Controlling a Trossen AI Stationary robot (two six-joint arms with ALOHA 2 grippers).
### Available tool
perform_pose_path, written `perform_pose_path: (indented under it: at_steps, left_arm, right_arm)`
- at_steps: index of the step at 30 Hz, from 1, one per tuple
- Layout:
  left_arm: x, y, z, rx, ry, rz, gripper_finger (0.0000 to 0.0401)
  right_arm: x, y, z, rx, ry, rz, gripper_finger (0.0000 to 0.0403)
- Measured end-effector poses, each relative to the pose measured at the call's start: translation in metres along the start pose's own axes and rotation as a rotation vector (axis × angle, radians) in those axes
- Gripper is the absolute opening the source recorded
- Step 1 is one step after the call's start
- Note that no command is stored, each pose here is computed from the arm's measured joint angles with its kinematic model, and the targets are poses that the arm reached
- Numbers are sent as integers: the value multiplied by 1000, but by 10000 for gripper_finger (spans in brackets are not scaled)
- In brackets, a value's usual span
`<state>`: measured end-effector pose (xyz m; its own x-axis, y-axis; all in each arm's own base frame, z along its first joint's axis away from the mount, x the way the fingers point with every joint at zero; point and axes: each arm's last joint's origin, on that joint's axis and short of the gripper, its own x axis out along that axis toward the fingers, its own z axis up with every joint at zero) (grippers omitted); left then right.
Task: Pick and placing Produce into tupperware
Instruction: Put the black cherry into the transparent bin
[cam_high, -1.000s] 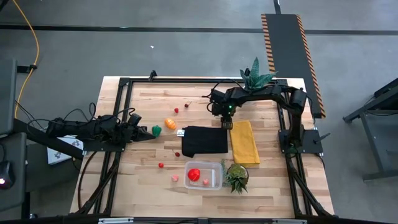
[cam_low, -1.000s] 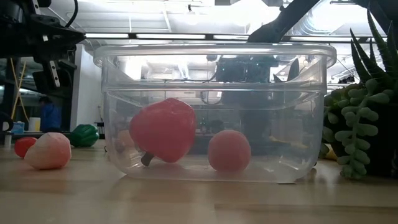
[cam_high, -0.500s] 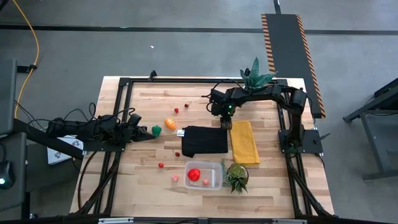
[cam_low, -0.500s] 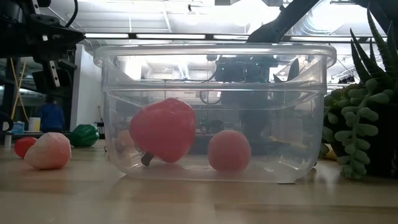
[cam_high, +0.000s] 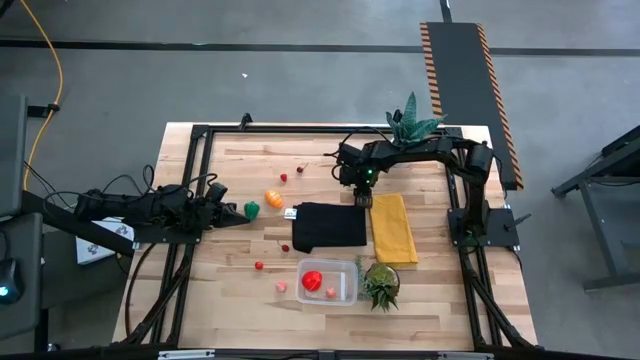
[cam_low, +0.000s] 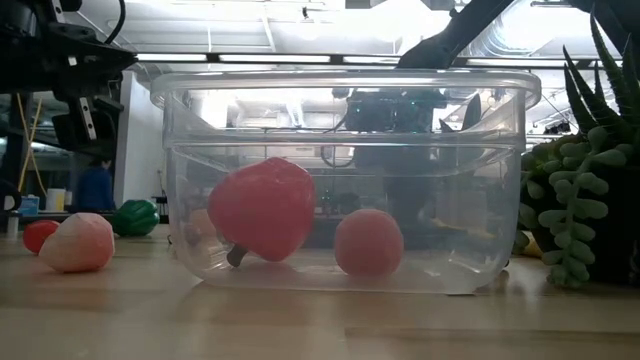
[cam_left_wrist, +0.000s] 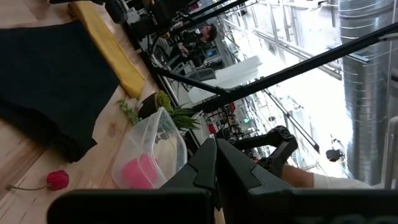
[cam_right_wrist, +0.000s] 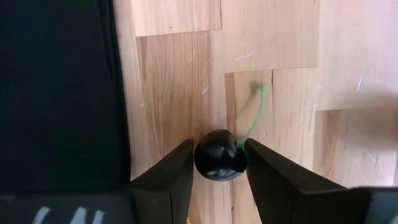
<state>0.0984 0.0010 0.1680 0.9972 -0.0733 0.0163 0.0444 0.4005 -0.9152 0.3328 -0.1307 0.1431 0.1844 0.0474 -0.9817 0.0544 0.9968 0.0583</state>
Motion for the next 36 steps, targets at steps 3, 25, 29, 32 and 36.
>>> perform_pose_path:
  at_steps: [3, 25, 29, 32, 36]
  left_arm:
    - [0, 0, 0, 0, 0, 0, 1]
    - [0, 0, 0, 1, 0, 0, 1]
    - [0, 0, 0, 1, 0, 0, 1]
    - [0, 0, 0, 1, 0, -1, 1]
    - [0, 0, 0, 5, 0, 0, 1]
  right_arm:
    - [0, 0, 0, 0, 0, 0, 116]
    - [-25, -3, 15, 42, -31, -12, 96]
    - [-47, -4, 28, 43, -60, -17, 96]
    - [-64, -5, 37, 44, -78, -22, 96]
    - [-81, -4, 44, 68, -98, -5, 96]
